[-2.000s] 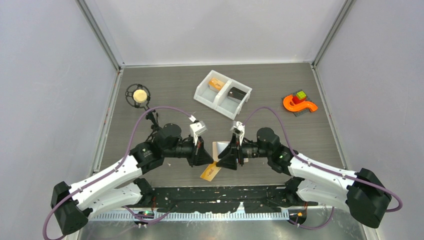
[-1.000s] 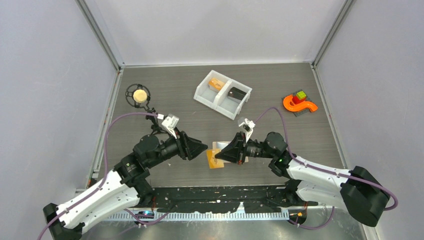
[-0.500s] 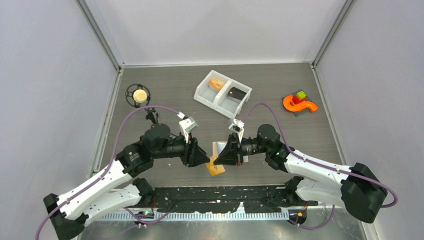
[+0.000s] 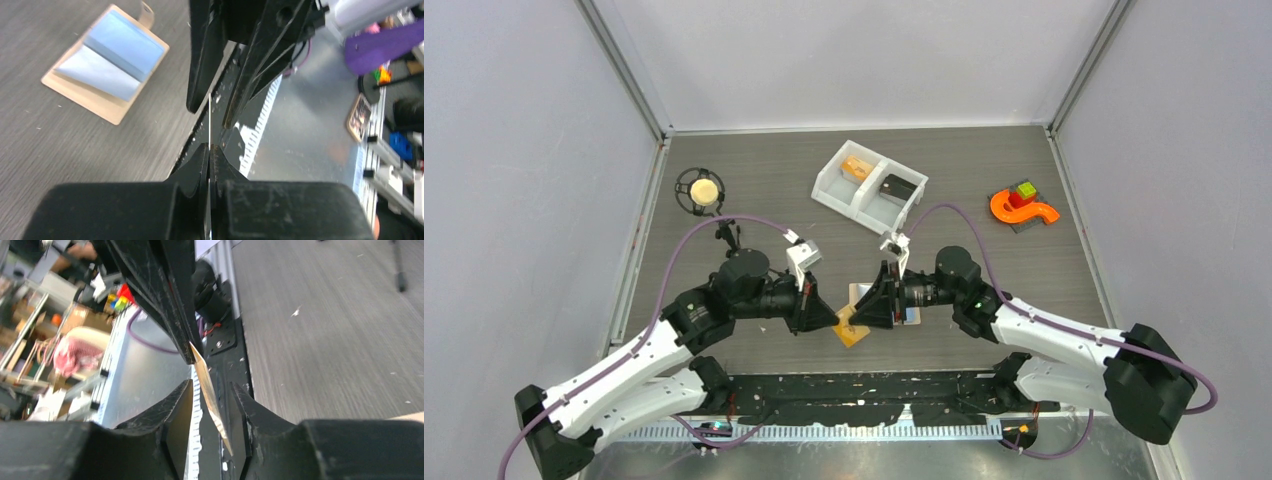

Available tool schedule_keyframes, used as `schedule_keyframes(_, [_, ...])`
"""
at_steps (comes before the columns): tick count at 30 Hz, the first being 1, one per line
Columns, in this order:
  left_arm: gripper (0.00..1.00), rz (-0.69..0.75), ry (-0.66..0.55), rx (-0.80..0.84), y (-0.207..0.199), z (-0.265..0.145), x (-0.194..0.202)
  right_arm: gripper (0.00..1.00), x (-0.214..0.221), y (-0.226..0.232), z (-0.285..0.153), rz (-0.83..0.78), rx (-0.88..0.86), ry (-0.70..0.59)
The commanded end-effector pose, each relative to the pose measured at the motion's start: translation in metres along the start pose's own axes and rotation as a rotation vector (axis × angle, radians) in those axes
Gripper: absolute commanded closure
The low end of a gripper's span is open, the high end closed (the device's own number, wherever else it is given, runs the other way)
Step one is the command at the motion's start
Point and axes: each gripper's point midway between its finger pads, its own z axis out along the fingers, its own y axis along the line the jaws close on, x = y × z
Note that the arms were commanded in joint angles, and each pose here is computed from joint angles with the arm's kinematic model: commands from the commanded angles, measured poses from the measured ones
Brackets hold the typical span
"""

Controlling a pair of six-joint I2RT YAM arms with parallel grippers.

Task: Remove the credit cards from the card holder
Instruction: Place the credit card in the storage box.

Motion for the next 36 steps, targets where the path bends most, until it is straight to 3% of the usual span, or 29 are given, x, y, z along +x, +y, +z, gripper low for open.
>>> schedule_keyframes(1, [1.00,-0.044,-0.220,-0.076,0.012,-0.011,-0.035,0.57,-0.061,0.002,-0.012,0.012,0.120,-0.260])
schedule_keyframes(8, [1.00,-0.215,-0.496,-0.064,0.014,-0.026,-0.070,0.40,-0.091,-0.004,-0.046,0.025,0.275,-0.485])
schedule_keyframes(23, [1.00,-0.353,-0.700,0.027,0.008,-0.036,-0.104,0.49,-0.104,-0.012,-0.050,0.176,0.267,-0.621])
schedule_keyframes(28, [1.00,-0.366,-0.714,0.020,0.012,-0.033,-0.105,0.72,-0.105,-0.007,-0.047,0.190,0.218,-0.631])
schedule_keyframes(31, [1.00,-0.372,-0.722,-0.011,0.019,-0.034,-0.104,0.92,-0.104,-0.009,-0.047,0.201,0.213,-0.645])
schedule_keyframes(32, [1.00,-0.372,-0.721,-0.029,0.022,-0.034,-0.103,0.94,-0.105,-0.009,-0.048,0.201,0.212,-0.650])
schedule_keyframes(34, [0.87,-0.352,-0.711,-0.075,0.028,-0.035,-0.098,0.95,-0.108,-0.009,-0.049,0.195,0.222,-0.657])
schedule_keyframes(36, [0.58,-0.332,-0.697,-0.126,0.036,-0.037,-0.091,0.95,-0.115,-0.014,-0.052,0.178,0.252,-0.657])
